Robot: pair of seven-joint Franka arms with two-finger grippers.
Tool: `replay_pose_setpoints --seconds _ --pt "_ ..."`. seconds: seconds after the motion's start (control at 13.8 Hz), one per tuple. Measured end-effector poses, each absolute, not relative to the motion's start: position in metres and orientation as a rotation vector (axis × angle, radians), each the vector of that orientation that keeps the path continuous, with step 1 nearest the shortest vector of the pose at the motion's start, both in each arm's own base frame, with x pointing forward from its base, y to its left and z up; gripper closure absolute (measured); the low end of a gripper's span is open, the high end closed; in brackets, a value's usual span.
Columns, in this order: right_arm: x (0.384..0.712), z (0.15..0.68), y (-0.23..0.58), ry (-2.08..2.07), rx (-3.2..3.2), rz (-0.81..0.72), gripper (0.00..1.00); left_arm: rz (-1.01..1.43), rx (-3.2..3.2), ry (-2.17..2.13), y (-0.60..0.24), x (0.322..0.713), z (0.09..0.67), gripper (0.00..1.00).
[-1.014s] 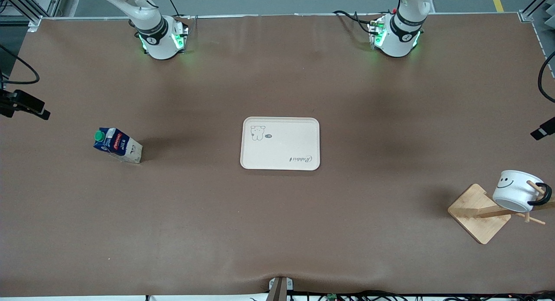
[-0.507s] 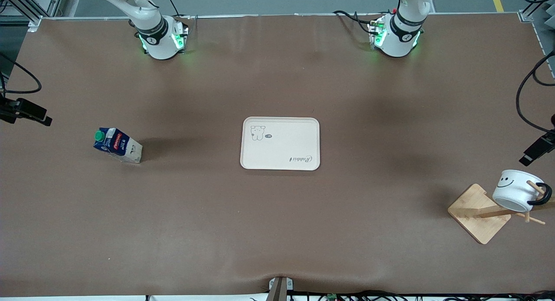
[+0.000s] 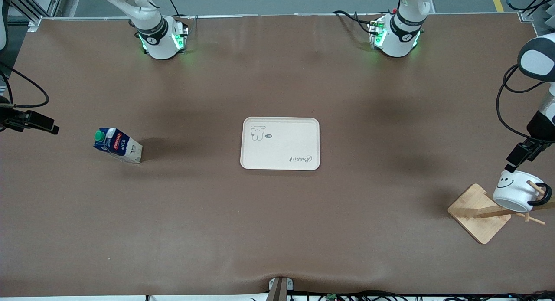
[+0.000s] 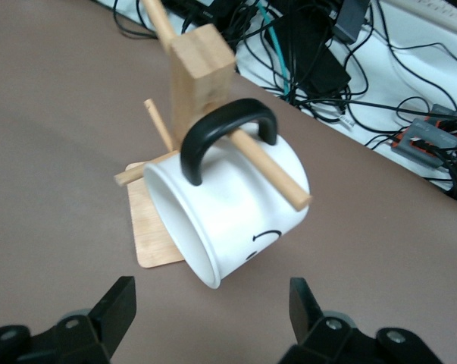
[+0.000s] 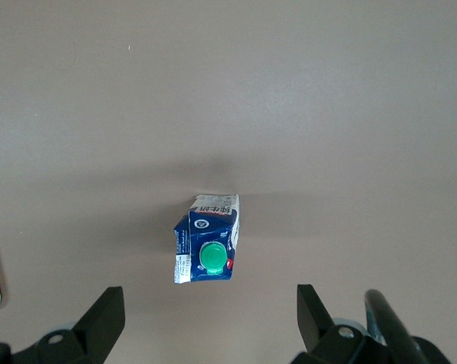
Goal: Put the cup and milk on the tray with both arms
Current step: 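Reach the left gripper to the white mug while the right gripper reaches the milk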
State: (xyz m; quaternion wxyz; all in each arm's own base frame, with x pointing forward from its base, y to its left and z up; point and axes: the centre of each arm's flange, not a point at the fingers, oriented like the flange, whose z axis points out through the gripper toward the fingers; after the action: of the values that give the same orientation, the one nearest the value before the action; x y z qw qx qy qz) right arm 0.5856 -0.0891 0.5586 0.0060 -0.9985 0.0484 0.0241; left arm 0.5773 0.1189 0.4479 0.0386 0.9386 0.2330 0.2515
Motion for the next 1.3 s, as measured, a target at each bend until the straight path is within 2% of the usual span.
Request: replay_pose_setpoints --seconds 0.43,0.58,0.72,1.3 --pt "0.600 0.541 -0.081 0.128 -3.129 0.077 0.00 0.905 2.851 0.662 0.102 0.590 0.431 0.14" --pt "0.604 0.529 -0.080 0.123 -3.129 0.102 0.00 0.933 2.865 0.617 0.102 0.593 0.425 0.27" --pt "0.607 0.524 -0.074 0.107 -3.129 0.113 0.00 0.941 2.879 0.589 0.104 0.594 0.419 0.33" --pt "0.613 0.512 -0.060 0.074 -3.127 0.143 0.00 0.939 2.916 0.513 0.106 0.592 0.410 0.44"
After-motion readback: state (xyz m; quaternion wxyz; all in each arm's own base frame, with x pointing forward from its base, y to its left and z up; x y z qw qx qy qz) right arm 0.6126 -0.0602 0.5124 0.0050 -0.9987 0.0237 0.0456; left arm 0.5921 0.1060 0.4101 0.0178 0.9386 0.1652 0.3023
